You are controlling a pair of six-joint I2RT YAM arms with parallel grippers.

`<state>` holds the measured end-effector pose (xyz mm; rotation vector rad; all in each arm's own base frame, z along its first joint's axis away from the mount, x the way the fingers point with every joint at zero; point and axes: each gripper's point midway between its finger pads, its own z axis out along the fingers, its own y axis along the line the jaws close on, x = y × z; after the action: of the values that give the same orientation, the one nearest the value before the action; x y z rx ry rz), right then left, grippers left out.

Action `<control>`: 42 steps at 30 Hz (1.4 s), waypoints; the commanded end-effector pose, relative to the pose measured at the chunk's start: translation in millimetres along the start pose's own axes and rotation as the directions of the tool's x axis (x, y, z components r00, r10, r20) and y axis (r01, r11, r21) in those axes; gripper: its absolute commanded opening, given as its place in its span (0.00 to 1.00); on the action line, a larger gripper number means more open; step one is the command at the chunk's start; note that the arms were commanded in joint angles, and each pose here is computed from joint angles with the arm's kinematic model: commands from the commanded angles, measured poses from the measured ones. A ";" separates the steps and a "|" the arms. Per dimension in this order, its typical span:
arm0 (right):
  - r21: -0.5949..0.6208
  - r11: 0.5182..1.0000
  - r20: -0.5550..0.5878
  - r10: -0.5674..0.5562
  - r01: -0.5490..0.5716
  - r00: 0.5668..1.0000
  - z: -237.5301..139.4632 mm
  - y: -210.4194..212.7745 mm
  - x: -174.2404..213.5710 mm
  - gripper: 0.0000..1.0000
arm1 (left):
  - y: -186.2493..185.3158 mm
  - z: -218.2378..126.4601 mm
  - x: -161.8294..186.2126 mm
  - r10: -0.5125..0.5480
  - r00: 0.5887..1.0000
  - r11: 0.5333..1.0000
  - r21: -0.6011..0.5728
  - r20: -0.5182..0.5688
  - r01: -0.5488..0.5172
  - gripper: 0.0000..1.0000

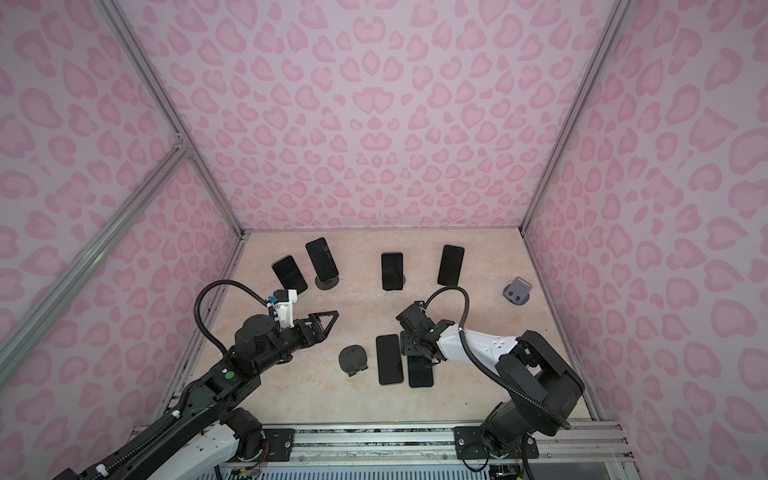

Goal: Remove the phone from the phone stand

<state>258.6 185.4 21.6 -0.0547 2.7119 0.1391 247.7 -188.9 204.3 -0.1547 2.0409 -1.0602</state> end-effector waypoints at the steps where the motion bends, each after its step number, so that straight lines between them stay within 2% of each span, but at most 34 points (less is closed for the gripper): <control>1: 0.014 1.000 0.007 0.013 -0.013 1.000 4.8 -3.1 1.5 0.62 | -2.3 0.9 -4.7 0.002 1.000 1.000 0.001 0.014 -0.002 0.97; 25: -0.047 0.997 0.005 0.056 -0.056 0.998 20.8 3.9 11.3 0.71 | -0.6 -1.8 -8.0 0.006 1.000 1.000 -0.028 0.020 -0.006 0.97; 42: -0.037 0.999 -0.023 0.029 -0.030 0.999 23.8 -0.5 23.1 0.74 | 1.3 -5.3 -6.7 -0.005 1.000 0.999 -0.031 0.024 0.006 0.97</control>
<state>280.7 193.9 15.6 0.0018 2.5622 0.2099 247.6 -183.7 205.2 -0.1788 2.0538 -1.0286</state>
